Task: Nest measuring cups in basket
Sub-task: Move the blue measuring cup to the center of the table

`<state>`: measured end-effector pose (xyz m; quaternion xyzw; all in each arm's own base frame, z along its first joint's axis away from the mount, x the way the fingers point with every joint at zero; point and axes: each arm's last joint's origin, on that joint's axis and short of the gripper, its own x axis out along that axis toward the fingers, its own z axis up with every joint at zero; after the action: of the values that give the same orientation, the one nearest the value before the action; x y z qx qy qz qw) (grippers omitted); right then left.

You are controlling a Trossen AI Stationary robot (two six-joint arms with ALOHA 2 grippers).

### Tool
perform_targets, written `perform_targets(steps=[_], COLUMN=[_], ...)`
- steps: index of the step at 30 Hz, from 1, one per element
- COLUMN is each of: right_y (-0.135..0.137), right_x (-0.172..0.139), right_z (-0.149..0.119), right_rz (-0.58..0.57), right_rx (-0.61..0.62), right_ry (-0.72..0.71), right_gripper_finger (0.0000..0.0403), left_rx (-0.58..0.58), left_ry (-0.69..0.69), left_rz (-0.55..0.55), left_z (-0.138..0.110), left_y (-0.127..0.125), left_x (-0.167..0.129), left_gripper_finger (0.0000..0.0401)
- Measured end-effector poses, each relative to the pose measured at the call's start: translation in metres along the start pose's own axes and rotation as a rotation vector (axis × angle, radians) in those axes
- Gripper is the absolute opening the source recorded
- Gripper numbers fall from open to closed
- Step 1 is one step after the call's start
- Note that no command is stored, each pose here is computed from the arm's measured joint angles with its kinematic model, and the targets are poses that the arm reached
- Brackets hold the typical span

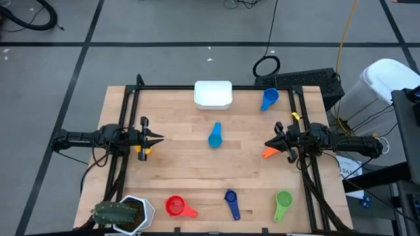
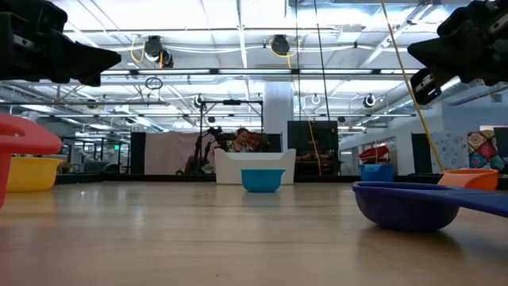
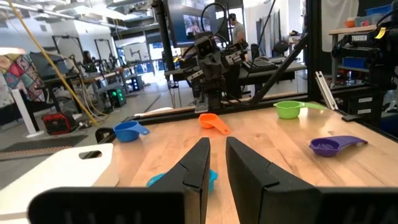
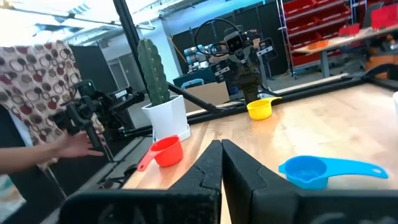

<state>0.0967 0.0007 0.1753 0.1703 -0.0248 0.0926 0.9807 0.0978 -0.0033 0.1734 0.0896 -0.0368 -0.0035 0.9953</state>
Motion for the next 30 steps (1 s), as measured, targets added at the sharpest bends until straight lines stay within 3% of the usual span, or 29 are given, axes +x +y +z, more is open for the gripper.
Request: perform_targets(steps=[6,15,21,25,30], right_y=[0.003,0.01,0.011,0.011,0.011], right_x=[0.0,-0.008,-0.012,-0.014,-0.015], right_z=[0.008,0.038,0.043,0.047,0.049], right_rz=[0.03,-0.012,-0.039,-0.113,-0.127], right_rx=[0.084,0.098,0.101,0.019,-0.039], right_ry=[-0.084,-0.456,-0.544,-0.611,-0.623], right_gripper_finger=[0.0,0.0,0.0,0.0,0.0], left_rx=[-0.007,-0.039,-0.201,-0.315,-0.339], left_ry=[0.0,-0.014,-0.075,-0.139,-0.2], left_rz=[0.0,0.002,0.006,0.002,0.001], left_z=[0.0,0.001,0.007,0.013,0.019], left_y=[0.0,0.0,0.001,0.002,0.003], left_x=[0.0,0.0,0.0,-0.001,-0.002], left_gripper_finger=[0.0058,0.0058,0.0058,0.0058,0.0058])
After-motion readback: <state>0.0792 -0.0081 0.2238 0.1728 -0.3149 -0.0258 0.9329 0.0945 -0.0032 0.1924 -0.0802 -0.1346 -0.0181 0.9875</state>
